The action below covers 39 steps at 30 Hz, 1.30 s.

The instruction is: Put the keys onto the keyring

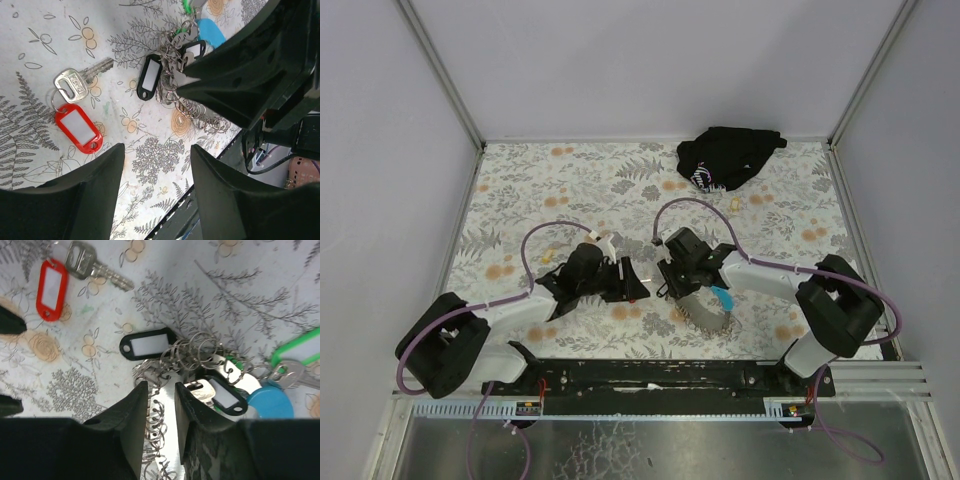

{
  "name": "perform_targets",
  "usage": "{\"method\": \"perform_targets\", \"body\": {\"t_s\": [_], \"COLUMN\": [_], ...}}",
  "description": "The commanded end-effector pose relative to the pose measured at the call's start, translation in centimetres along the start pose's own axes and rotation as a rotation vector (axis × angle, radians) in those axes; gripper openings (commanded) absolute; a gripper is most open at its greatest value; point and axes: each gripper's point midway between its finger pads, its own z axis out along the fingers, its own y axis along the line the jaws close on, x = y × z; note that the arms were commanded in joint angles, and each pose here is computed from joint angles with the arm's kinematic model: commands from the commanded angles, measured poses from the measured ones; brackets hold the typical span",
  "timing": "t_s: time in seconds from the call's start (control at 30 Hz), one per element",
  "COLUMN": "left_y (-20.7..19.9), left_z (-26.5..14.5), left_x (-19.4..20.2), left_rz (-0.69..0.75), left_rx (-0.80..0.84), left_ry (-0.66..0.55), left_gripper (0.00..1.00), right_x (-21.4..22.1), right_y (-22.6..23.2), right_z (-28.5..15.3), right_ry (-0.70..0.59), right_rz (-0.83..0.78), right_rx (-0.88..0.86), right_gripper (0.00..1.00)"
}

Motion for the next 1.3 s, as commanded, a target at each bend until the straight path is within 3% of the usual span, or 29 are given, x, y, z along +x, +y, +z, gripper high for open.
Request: {"method": "perform_targets", "body": {"t_s": [0.0, 0.17, 0.37, 0.7, 0.97, 1.27], "left_y": [-0.7, -0.9, -0.5, 0.1, -0.2, -0.8], "left_z": [0.3, 0.5, 0.1, -0.3, -0.1, 0.1], "left_x": [0.4, 0.8, -0.1, -0.1, -0.1, 0.2], "left_rz": [0.044, 0.049, 0.048, 0.044, 0.07, 0.078], "left_rx": [0.047, 0.054, 0.022, -0.007, 0.012, 0.051], "left_ry": [0.007, 0.018, -0.039, -0.058, -0.047, -0.035], "left_gripper": [0.54, 0.53, 0.52, 0.53, 0.53, 0.53], "right_x": [-3.1, -2.8, -2.1, -0.6, -1.2, -2.1], "right_y": [-1.0, -1.6, 1.0, 0.5, -0.6, -1.1], "right_z": [-0.2, -0.5, -1.5, -0.1, 0.3, 0.1], "right_ry": [-0.086, -0.06, -0.048, 0.062, 0.051, 0.023], "right_rz": [0.025, -0.009, -0.123, -0.213, -0.205, -0.079], "right_rx": [0.094, 0.124, -0.006, 0.089, 0.157, 0.113], "right_gripper": [0.34, 0.34, 0.5, 0.5, 0.4, 0.27]}}
